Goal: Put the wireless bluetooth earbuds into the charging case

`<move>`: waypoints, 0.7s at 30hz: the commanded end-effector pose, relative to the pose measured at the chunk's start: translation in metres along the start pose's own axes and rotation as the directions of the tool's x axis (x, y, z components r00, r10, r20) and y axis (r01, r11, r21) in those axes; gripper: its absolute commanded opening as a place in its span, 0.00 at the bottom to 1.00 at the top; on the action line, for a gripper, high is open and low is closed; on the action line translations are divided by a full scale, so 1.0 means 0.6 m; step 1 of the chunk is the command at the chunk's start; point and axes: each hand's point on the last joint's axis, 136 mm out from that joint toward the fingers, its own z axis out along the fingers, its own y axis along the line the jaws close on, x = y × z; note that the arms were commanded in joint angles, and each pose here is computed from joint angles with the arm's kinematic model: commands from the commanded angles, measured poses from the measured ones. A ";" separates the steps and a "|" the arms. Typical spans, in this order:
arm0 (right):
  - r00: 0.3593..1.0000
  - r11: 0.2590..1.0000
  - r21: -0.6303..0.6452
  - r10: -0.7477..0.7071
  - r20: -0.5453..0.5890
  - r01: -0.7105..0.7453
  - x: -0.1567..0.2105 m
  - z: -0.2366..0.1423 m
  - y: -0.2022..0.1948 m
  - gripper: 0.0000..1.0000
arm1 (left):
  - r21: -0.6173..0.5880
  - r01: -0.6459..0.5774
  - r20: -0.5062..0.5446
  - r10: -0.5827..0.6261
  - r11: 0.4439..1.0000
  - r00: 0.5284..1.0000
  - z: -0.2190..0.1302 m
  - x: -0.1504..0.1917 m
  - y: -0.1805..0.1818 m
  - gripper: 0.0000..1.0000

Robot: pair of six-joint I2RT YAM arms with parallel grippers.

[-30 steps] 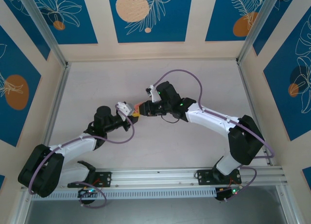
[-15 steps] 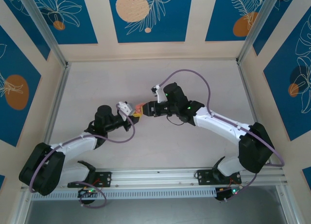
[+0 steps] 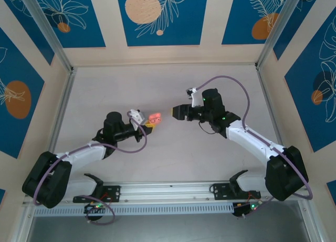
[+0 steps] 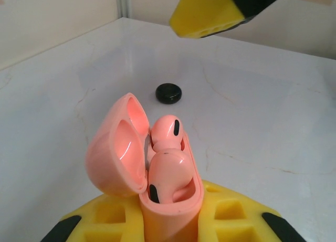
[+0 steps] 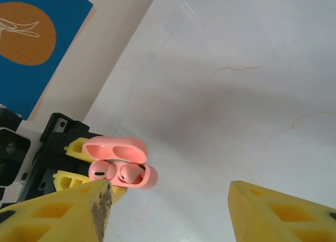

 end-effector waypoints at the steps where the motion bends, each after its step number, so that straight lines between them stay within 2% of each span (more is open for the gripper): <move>1: 0.995 0.985 -0.138 -0.099 0.013 0.100 -0.006 -0.022 0.037 0.62 | 0.119 -0.022 0.049 0.016 0.993 0.999 0.005 -0.029 -0.034 0.17; 10: 0.989 0.957 -0.250 -0.147 0.006 0.144 -0.013 -0.053 0.050 0.66 | 0.222 -0.024 0.069 0.008 0.975 0.998 -0.001 -0.042 -0.063 0.17; 21: 0.983 0.923 -0.361 -0.167 -0.072 0.130 -0.013 -0.041 0.075 0.68 | 0.293 -0.010 0.085 -0.016 0.956 0.996 -0.002 -0.052 -0.080 0.18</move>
